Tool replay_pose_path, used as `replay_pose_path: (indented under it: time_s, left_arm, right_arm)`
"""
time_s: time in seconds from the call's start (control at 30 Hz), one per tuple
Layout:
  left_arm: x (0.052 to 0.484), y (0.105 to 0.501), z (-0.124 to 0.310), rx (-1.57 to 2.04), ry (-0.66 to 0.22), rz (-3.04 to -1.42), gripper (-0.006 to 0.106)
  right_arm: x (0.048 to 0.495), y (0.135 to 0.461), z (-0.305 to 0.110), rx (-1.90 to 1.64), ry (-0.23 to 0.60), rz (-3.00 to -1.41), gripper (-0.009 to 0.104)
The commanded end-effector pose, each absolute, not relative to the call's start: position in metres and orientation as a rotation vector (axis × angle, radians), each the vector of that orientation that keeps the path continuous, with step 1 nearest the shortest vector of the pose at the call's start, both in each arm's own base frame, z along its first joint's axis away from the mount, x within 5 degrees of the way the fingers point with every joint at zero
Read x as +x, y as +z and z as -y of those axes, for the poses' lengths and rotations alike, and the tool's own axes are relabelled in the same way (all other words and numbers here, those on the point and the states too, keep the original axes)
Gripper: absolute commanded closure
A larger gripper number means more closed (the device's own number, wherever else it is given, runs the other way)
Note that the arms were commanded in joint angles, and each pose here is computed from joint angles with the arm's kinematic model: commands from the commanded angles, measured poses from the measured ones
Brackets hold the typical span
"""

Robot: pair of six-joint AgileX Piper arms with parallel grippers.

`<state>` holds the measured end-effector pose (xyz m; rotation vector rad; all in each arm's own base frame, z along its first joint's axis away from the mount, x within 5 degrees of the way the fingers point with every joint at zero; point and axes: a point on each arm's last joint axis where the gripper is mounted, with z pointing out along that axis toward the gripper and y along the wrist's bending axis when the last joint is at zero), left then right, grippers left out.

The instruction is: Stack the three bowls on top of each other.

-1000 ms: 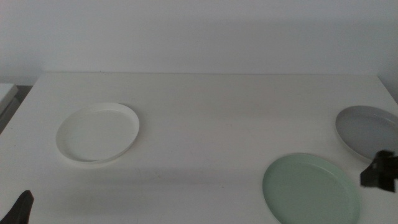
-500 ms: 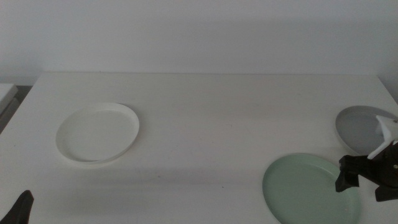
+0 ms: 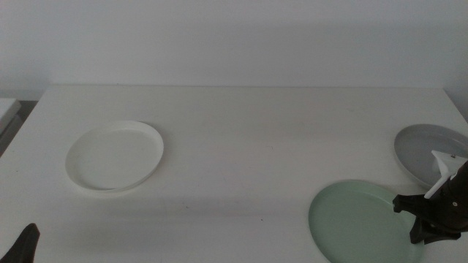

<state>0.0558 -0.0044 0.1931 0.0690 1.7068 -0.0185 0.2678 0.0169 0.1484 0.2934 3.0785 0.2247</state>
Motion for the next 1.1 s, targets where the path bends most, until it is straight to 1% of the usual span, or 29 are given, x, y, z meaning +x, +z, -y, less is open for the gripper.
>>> replay_pose_path:
  time_s: [0.0, 0.1, 0.17, 0.27, 0.33, 0.43, 0.53, 0.67, 0.73, 0.83, 1.07]
  left_arm:
    - [0.056, 0.194, 0.004, 0.057, -0.027, -1.692, 0.007]
    - [0.056, 0.194, 0.004, 0.057, -0.027, -1.692, 0.007]
    - [0.056, 0.194, 0.004, 0.057, -0.027, -1.692, 0.007]
    - [0.056, 0.194, 0.004, 0.057, -0.027, -1.692, 0.007]
    - [0.056, 0.194, 0.004, 0.057, -0.027, -1.692, 0.007]
    - [0.056, 0.194, 0.004, 0.057, -0.027, -1.692, 0.007]
    - [0.056, 0.194, 0.004, 0.056, -0.026, -1.691, 0.007]
    - [0.056, 0.194, 0.004, 0.056, -0.026, -1.691, 0.007]
    - [0.056, 0.194, 0.004, 0.056, -0.026, -1.691, 0.007]
    - [0.056, 0.194, 0.004, 0.056, -0.026, -1.691, 0.007]
    - [0.056, 0.194, 0.004, 0.056, -0.026, -1.691, 0.007]
  right_arm:
    - [0.268, 0.15, -0.014, 0.283, 0.195, -3.09, 0.098]
    - [0.266, 0.151, -0.011, 0.3, 0.142, -3.098, 0.097]
    - [0.265, 0.158, -0.01, 0.296, 0.143, -3.091, 0.097]
    - [0.27, 0.182, -0.011, 0.287, 0.162, -3.048, 0.097]
    - [0.277, 0.204, -0.014, 0.271, 0.186, -3.001, 0.097]
    - [0.291, 0.232, -0.026, 0.204, 0.206, -2.934, 0.097]
    - [0.306, 0.244, -0.044, 0.151, 0.241, -2.891, 0.097]
    - [0.329, 0.241, -0.075, 0.067, 0.311, -2.884, 0.097]
    - [0.342, 0.235, -0.092, 0.041, 0.355, -2.89, 0.097]
    - [0.36, 0.221, -0.115, -0.015, 0.399, -2.91, 0.097]
    - [0.384, 0.18, -0.147, -0.081, 0.412, -2.966, 0.097]
